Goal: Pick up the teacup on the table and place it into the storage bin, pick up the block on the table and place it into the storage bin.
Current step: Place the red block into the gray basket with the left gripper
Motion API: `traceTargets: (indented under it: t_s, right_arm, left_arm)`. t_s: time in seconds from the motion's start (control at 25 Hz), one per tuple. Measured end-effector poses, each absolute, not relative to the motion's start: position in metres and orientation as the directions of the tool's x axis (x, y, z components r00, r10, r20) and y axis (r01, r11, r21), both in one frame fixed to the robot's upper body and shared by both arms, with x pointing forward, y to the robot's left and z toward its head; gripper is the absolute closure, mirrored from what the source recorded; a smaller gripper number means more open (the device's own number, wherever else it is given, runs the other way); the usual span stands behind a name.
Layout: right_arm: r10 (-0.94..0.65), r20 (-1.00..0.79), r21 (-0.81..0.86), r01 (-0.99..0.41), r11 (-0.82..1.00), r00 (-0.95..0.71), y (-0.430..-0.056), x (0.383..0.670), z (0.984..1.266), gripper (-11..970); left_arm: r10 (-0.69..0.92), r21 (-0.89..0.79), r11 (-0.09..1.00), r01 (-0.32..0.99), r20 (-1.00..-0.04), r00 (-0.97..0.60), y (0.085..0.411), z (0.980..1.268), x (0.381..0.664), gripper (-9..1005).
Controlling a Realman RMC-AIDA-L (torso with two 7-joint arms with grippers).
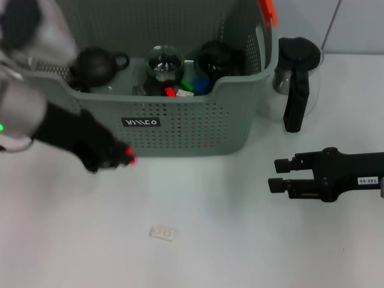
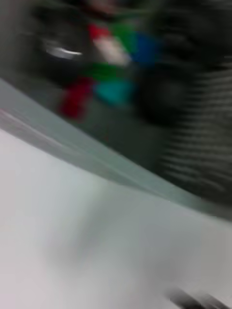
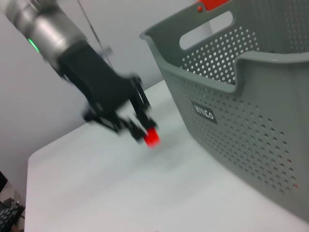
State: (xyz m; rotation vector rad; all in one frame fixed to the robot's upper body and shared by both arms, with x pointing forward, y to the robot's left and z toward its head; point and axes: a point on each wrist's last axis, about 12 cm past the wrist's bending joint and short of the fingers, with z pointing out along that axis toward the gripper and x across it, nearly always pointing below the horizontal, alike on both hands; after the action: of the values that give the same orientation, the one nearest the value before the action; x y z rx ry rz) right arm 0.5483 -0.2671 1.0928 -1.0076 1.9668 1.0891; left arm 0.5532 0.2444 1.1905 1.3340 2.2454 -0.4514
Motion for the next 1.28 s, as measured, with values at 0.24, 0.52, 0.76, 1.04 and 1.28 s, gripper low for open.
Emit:
traceTargets:
  t_s: [0.24, 0.52, 0.76, 1.04, 1.28]
  right_arm:
    - [-0.304, -0.823, 0.371, -0.859, 0.353, -0.48, -0.267, 0.549, 1.093, 375]
    - [-0.308, -0.823, 0.369, -0.862, 0.347, -0.477, -0.265, 0.549, 1.094, 375]
    - [-0.307, -0.824, 0.368, -0.862, 0.348, -0.476, -0.265, 0.55, 1.094, 375]
    - [-0.308, -0.826, 0.365, -0.864, 0.348, -0.473, -0.265, 0.55, 1.094, 375]
    - [-0.306, -0.828, 0.362, -0.865, 0.347, -0.469, -0.265, 0.551, 1.095, 375]
  left_arm:
    - [0.512, -0.061, 0.327, 0.943, -0.827, -0.231, 0.254, 1.261, 0.543, 816]
    - [0.364, 0.017, 0.553, 0.833, -0.904, -0.223, 0.215, 1.262, 0.604, 816]
    - [0.432, 0.074, 0.699, 0.711, -0.836, -0.338, 0.198, 1.221, 0.642, 815]
    - [0.576, 0.198, 0.722, 0.663, -0.701, -0.419, 0.179, 1.182, 0.66, 815]
    - [0.598, 0.215, 0.722, 0.657, -0.673, -0.436, 0.169, 1.187, 0.66, 770]
